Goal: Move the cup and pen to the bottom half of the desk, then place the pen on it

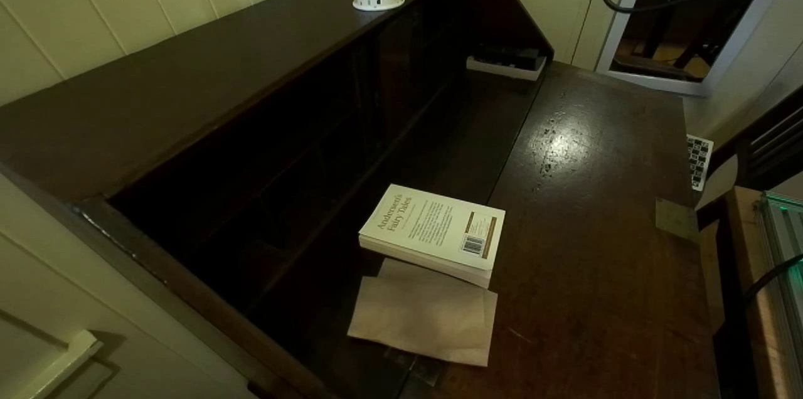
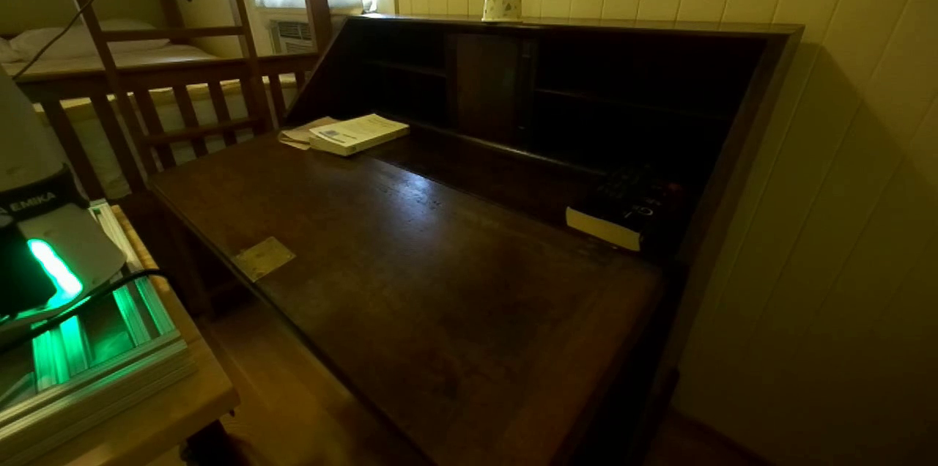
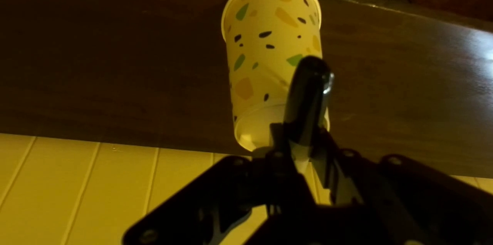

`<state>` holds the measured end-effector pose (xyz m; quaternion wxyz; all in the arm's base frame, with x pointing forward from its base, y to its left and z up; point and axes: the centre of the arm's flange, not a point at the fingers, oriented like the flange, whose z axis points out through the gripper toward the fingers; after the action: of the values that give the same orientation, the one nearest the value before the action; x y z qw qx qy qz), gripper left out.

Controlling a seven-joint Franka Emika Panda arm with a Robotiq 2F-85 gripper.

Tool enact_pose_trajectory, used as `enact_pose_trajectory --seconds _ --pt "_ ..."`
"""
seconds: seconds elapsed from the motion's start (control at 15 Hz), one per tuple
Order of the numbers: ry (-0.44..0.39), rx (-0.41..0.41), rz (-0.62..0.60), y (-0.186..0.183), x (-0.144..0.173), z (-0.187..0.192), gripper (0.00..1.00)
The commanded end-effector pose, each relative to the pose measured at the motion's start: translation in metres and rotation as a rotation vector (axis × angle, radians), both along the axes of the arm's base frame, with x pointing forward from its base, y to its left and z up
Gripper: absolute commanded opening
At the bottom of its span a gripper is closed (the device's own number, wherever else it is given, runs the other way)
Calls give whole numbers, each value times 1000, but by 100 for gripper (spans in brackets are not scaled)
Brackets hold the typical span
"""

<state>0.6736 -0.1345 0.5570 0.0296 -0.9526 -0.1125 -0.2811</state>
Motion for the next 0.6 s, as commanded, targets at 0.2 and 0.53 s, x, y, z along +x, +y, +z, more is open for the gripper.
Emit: enact_pose_trajectory --seconds 0.2,0.53 --pt "-78 52 14 -3 -12 24 5" --pt "-130 32 -32 -23 -28 40 5"
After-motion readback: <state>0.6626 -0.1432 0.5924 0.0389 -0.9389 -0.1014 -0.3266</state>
